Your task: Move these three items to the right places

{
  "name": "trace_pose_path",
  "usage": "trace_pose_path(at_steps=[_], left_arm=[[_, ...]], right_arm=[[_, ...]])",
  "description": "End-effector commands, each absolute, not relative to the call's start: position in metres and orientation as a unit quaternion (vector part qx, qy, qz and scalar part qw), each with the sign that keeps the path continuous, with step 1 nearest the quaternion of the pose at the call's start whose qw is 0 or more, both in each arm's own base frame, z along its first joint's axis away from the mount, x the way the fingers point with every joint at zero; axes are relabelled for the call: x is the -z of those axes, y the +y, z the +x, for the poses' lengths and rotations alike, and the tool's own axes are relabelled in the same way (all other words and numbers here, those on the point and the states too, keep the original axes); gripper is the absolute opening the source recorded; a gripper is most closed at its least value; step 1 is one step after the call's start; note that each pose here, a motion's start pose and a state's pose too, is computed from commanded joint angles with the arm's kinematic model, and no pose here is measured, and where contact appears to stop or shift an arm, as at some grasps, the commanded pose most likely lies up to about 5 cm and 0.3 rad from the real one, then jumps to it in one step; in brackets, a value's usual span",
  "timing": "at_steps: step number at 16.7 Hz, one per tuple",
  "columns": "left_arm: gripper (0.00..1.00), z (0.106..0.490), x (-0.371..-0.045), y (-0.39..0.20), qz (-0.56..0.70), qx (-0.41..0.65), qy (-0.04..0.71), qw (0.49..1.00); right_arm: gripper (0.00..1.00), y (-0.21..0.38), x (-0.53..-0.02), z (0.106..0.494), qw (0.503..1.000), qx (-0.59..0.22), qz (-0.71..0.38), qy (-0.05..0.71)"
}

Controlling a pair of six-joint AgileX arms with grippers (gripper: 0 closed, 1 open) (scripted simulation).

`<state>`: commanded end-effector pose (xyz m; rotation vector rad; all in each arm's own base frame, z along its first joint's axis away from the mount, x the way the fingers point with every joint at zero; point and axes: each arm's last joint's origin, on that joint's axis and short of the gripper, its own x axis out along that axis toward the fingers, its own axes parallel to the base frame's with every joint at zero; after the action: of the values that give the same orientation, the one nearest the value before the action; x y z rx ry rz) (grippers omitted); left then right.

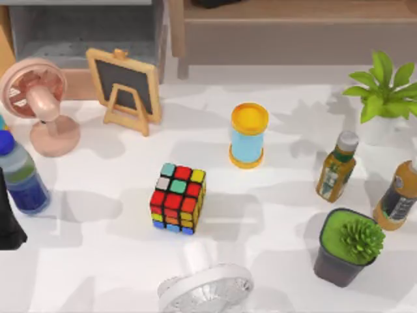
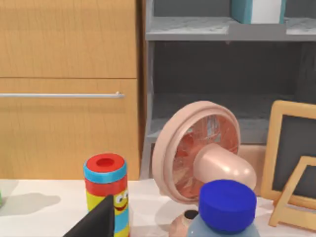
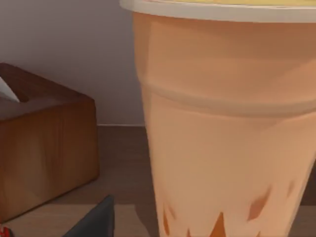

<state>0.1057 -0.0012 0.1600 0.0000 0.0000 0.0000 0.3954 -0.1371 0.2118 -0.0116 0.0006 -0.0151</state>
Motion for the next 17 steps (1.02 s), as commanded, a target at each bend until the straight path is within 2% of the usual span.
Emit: trace_pose_path(at_steps=[8,14,17], left_arm=[[1.0,0.106,-0.16,-0.001,0.0,0.0,0.0,1.0],[1.0,0.106,-0.16,-0.001,0.0,0.0,0.0,1.0],[1.0,0.106,-0.16,-0.001,0.0,0.0,0.0,1.0]], right_arm=[[1.0,-0.138,-0.213,0.461,1.0,0.007,-0.006,-0.001],[1.0,-0.139,-0.212,0.467,1.0,0.008,-0.006,-0.001],[0.77,-0.139,-0.212,0.467,1.0,0.008,-0.006,-0.001]])
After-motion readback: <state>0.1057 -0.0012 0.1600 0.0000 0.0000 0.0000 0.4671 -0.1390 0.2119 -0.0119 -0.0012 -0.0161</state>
